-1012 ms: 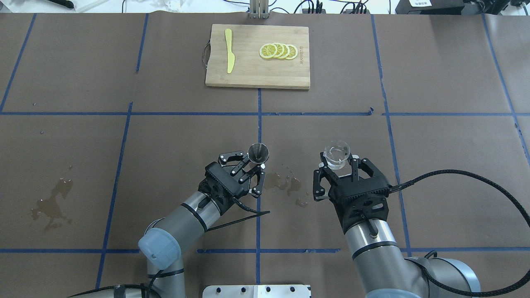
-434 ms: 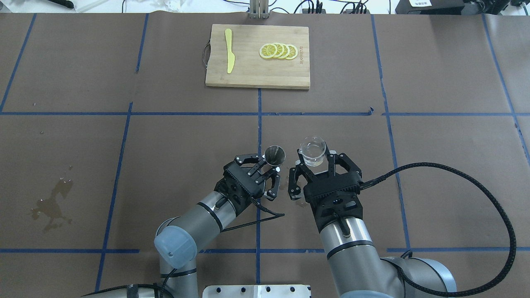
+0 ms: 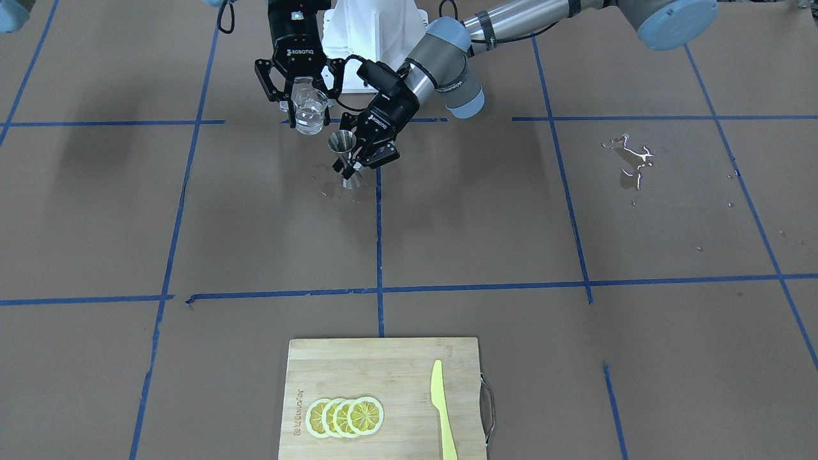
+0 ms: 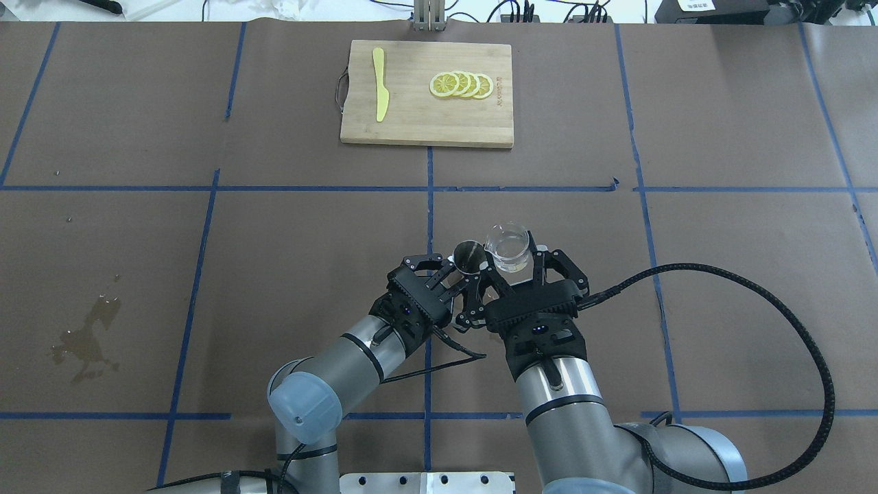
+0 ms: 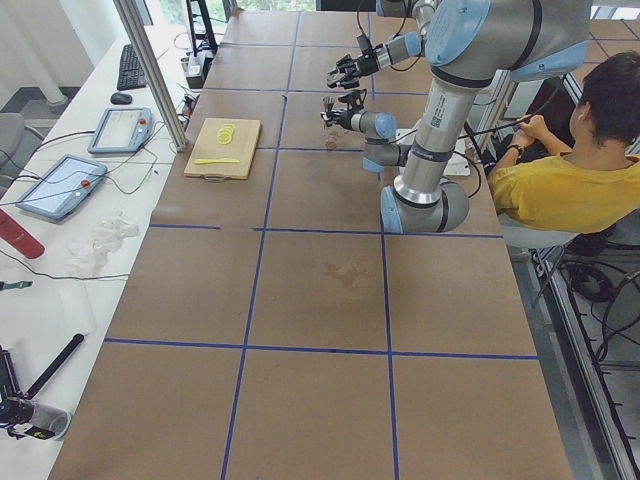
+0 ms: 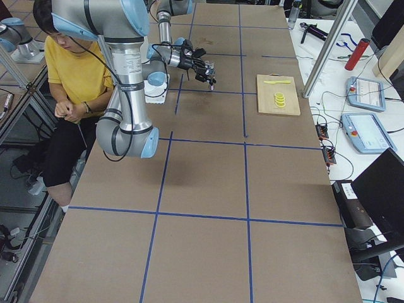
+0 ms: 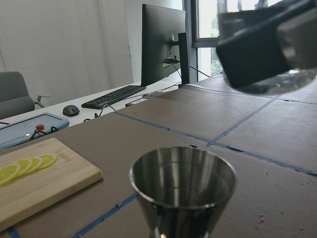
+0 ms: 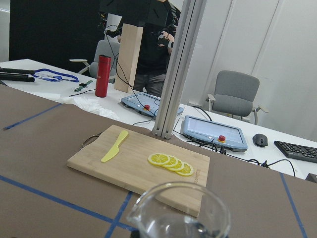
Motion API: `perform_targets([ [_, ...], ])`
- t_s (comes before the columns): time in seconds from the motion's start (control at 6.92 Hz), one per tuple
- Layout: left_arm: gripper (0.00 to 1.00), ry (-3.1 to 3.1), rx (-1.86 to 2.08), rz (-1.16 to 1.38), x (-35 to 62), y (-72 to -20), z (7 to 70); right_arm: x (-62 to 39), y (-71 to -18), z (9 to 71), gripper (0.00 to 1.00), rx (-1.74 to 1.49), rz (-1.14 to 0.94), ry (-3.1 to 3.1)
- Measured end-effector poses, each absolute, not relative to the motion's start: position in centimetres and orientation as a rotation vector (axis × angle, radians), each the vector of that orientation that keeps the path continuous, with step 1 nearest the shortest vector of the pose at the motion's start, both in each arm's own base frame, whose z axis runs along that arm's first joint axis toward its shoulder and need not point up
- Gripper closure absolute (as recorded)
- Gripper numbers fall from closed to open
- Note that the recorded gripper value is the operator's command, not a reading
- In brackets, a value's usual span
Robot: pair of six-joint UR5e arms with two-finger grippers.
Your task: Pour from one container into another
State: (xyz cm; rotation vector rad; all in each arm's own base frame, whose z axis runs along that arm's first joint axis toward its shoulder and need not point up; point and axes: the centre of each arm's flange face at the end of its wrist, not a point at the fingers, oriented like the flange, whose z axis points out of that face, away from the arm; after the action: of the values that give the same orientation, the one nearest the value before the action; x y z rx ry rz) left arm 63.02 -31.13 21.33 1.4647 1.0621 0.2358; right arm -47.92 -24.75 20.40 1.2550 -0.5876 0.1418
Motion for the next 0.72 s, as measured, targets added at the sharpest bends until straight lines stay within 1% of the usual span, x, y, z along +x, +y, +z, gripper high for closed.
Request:
perform_targets([
  [0.72,1.00,1.066,1.466,0.232,62.93,-31.12,21.17,-48.17,-25.49,20.49,1.00,1.266,0.060,-0.467],
])
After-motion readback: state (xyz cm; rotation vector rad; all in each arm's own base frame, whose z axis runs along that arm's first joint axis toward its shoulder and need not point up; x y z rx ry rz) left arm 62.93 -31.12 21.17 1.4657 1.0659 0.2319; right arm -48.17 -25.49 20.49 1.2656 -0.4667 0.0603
